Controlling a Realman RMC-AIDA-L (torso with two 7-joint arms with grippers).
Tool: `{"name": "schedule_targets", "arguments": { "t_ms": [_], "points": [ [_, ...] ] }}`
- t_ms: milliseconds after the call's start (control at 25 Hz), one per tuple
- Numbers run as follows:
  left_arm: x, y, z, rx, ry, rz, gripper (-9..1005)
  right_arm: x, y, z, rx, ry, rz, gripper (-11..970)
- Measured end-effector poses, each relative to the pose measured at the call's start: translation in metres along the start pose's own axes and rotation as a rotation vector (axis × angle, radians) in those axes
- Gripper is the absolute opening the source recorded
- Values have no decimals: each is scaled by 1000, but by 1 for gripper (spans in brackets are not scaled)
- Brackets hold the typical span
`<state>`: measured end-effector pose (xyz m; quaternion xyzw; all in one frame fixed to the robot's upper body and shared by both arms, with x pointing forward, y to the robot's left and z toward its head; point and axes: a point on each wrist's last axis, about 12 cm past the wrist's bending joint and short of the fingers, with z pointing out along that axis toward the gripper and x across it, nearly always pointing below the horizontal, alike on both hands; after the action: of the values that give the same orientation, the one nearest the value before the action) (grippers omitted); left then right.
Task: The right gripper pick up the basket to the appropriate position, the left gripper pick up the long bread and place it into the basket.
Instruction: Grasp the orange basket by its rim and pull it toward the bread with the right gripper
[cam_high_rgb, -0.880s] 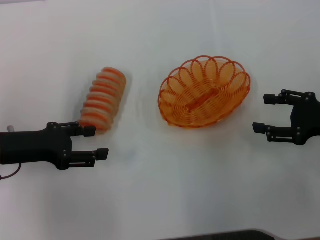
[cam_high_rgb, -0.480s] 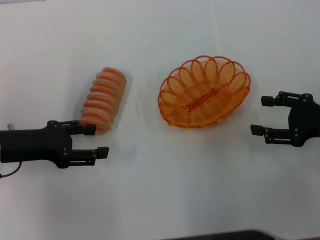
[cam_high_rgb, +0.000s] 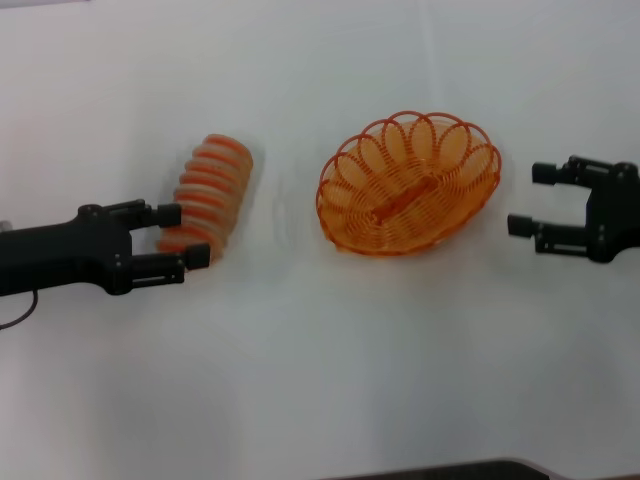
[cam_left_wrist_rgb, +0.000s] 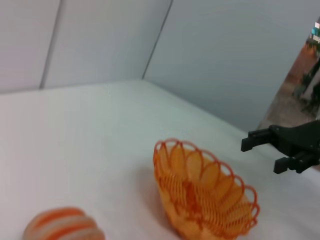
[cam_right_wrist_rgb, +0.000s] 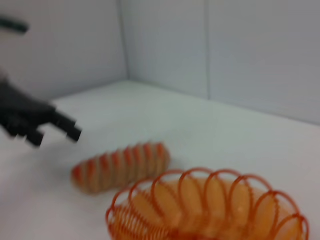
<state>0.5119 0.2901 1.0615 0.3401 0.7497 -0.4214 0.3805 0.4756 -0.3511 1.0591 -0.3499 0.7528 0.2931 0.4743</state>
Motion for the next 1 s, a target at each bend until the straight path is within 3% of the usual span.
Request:
{"name": "schedule_targets", "arguments": {
  "t_ms": [240, 600, 1000],
  "points": [
    [-4, -1, 5, 12, -26, -3, 793, -20, -13, -5, -1, -64, 161, 813],
    [-6, 2, 4, -19, -61, -36, 793, -65, -51, -1, 22, -53, 519, 809],
    [-6, 1, 5, -18, -59, -33, 793, -99, -77, 28, 87, 157, 662, 806]
  ]
}}
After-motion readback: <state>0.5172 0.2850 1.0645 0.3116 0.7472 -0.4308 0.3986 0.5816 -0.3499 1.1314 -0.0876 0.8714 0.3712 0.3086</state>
